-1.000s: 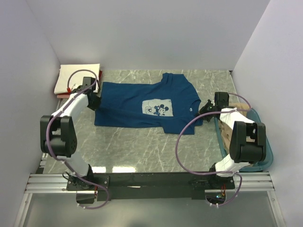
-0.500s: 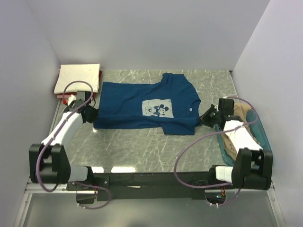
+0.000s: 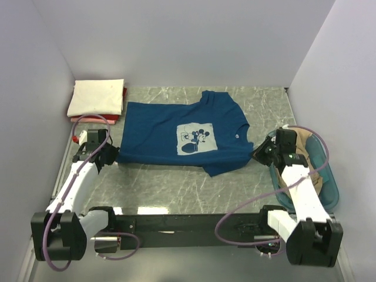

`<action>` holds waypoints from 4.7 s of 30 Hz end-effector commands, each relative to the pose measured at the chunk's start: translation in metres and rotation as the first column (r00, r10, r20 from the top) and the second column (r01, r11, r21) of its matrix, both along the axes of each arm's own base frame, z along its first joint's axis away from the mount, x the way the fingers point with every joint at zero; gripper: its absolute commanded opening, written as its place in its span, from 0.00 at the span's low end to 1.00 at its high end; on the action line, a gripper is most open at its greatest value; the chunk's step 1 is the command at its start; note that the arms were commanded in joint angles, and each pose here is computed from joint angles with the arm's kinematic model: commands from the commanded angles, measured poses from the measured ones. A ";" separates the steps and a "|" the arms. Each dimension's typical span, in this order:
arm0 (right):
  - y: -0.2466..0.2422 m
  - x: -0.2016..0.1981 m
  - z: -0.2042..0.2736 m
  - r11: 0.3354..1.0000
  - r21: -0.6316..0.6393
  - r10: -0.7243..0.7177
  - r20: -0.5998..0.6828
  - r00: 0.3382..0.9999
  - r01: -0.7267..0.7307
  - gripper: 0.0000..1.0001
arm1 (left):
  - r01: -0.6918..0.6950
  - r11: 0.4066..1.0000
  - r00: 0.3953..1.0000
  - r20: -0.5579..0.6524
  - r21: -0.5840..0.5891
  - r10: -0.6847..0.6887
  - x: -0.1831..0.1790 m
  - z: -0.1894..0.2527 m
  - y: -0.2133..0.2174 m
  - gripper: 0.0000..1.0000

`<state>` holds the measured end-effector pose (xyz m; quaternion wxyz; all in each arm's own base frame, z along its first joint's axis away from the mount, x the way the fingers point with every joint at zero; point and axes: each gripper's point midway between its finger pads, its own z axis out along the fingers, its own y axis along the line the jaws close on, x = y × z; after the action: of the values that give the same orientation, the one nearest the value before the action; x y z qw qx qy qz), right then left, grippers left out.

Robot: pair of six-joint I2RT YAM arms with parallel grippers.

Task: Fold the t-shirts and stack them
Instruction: Flatten the tshirt out

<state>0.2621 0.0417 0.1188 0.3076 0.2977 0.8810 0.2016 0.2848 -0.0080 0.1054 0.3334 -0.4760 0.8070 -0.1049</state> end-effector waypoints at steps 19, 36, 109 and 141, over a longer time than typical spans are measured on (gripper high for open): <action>-0.018 0.019 -0.050 0.995 -0.084 -0.062 -0.035 0.997 0.059 0.54 | 0.046 0.997 0.999 -0.020 -0.055 -0.047 0.042 -0.021 -0.009 0.01; 0.016 0.025 -0.042 0.999 -0.038 -0.028 0.023 0.999 0.029 0.49 | 0.047 0.998 0.998 -0.034 -0.053 -0.048 0.037 -0.026 -0.009 0.01; 0.022 0.159 0.441 0.969 0.180 -0.051 0.819 0.571 -0.170 0.00 | 0.006 0.987 0.478 0.866 0.163 -0.146 0.214 0.445 0.069 0.00; -0.016 0.095 -0.040 0.992 -0.026 -0.123 -0.074 0.990 0.121 0.60 | -0.143 0.986 0.984 0.099 -0.081 0.150 0.087 -0.023 0.020 0.00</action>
<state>0.3627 0.0394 0.0548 0.2388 0.3507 0.8838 0.1972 0.3586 0.0039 0.0606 0.3186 -0.5368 0.7701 -0.1314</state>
